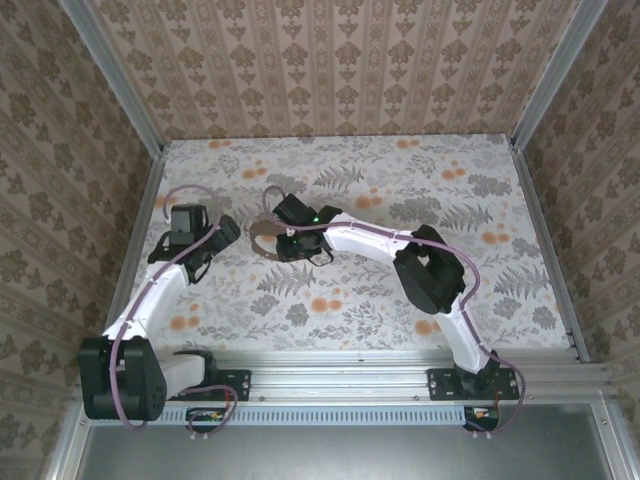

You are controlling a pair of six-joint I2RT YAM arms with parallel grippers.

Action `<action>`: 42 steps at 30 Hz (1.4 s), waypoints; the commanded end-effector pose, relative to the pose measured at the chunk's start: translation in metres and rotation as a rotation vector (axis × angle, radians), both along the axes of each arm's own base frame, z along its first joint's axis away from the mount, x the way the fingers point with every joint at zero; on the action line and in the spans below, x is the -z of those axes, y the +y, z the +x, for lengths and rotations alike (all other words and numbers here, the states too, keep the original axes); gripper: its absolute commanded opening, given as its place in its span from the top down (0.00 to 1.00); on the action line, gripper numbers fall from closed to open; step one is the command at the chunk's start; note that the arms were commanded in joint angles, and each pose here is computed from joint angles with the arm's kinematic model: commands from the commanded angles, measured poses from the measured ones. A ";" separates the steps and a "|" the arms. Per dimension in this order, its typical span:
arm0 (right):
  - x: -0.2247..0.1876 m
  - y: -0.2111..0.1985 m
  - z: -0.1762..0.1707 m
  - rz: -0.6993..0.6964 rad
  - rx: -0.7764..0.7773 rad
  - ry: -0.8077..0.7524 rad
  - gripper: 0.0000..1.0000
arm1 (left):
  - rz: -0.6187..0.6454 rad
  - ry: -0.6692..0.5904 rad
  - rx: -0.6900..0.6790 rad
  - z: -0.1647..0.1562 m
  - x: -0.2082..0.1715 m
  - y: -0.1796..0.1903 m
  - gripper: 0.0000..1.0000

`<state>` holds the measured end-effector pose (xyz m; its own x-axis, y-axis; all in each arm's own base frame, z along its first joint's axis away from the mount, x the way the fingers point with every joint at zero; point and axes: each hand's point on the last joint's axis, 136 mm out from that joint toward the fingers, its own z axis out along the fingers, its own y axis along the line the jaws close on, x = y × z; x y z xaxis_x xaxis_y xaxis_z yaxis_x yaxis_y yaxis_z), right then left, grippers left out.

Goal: Put the keys on the keyring

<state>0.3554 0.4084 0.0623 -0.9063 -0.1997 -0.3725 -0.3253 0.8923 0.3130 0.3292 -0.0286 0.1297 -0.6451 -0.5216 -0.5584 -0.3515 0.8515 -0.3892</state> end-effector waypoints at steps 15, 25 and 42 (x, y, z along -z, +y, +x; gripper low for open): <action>0.029 -0.006 0.020 -0.171 0.013 -0.023 0.70 | -0.010 -0.043 0.012 0.003 0.002 0.005 0.00; 0.033 -0.013 0.029 -0.229 0.024 -0.077 0.71 | -0.027 -0.031 0.015 0.004 0.012 0.004 0.00; 0.031 -0.008 0.038 -0.252 0.020 -0.110 0.74 | -0.027 -0.032 0.015 0.005 0.014 0.004 0.00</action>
